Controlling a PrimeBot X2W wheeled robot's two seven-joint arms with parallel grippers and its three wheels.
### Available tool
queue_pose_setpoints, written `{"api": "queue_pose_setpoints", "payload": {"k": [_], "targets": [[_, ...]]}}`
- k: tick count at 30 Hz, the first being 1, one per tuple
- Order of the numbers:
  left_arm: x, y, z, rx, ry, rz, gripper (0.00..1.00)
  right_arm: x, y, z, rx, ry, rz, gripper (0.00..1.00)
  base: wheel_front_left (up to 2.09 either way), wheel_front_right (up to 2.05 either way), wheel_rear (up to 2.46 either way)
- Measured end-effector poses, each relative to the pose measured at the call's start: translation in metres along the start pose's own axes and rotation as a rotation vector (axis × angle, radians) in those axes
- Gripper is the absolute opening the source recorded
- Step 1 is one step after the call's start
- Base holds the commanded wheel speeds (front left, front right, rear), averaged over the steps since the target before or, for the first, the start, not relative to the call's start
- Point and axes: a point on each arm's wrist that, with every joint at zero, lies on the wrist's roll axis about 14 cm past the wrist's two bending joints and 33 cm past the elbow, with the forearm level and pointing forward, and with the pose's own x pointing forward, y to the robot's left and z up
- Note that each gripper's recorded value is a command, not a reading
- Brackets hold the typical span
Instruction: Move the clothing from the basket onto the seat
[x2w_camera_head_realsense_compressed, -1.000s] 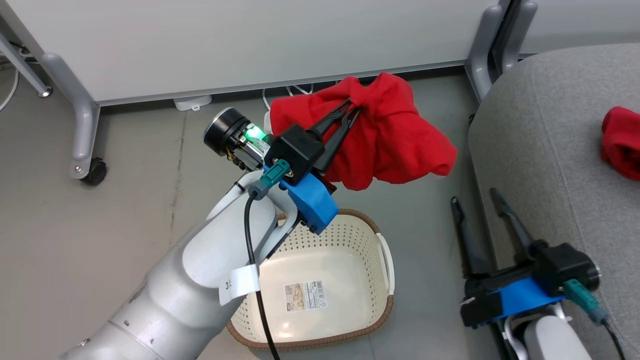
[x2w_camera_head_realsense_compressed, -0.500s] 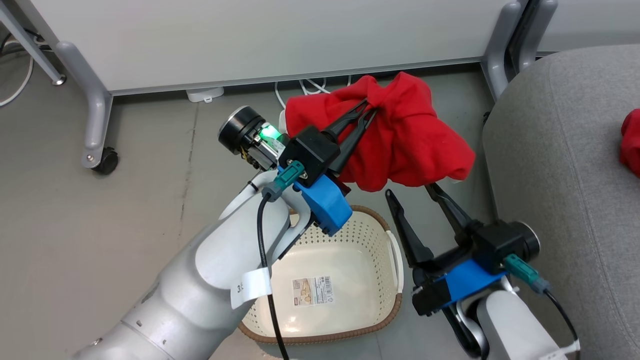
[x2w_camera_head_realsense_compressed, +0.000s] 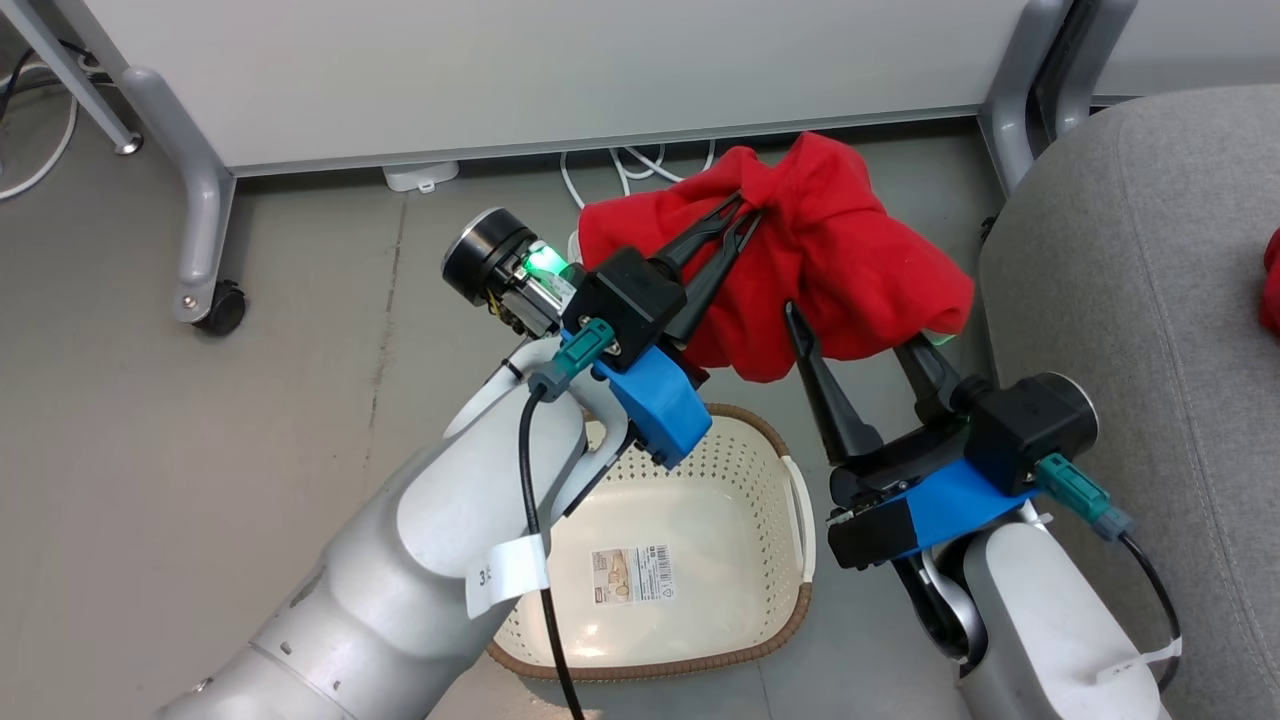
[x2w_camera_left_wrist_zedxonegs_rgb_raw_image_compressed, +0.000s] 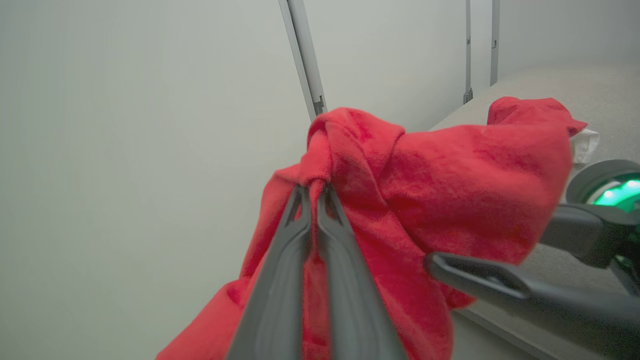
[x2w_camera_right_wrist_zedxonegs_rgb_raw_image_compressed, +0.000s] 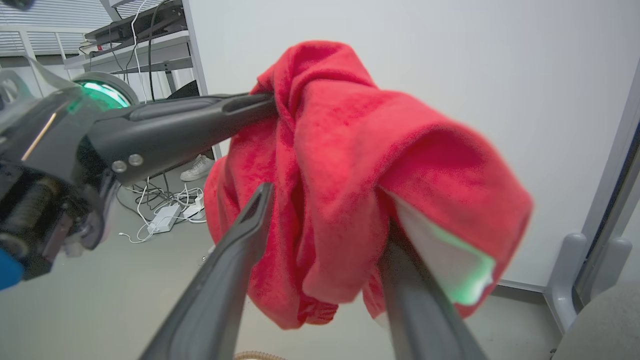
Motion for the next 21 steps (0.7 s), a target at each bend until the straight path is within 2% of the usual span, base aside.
{"api": "queue_pose_setpoints", "payload": {"k": [2, 18, 19, 20, 21], "targets": [[-0.0001, -0.0004, -0.0008, -0.003, 0.001, -0.001, 0.0, 0.0001, -0.0011, 0.0011, 0.0, -0.003, -0.003, 0.0, 0.0, 0.0, 0.0], [0.001, -0.0016, -0.0033, -0.003, 0.006, -0.003, 0.0, -0.0012, -0.0055, 0.0044, -0.002, -0.012, -0.016, 0.0, 0.0, 0.0, 0.0], [0.0006, -0.0015, -0.0046, -0.005, 0.009, -0.002, 0.4, -0.0012, -0.0058, 0.0045, -0.002, -0.012, -0.017, 0.0, 0.0, 0.0, 0.0], [0.0005, -0.0011, -0.0041, -0.005, 0.007, 0.0, 1.0, -0.0012, -0.0063, 0.0044, -0.002, -0.012, -0.019, 0.0, 0.0, 0.0, 0.0], [0.0007, -0.0006, -0.0029, -0.007, 0.003, 0.002, 1.0, -0.0011, -0.0067, 0.0044, -0.002, -0.012, -0.02, 0.0, 0.0, 0.0, 0.0]]}}
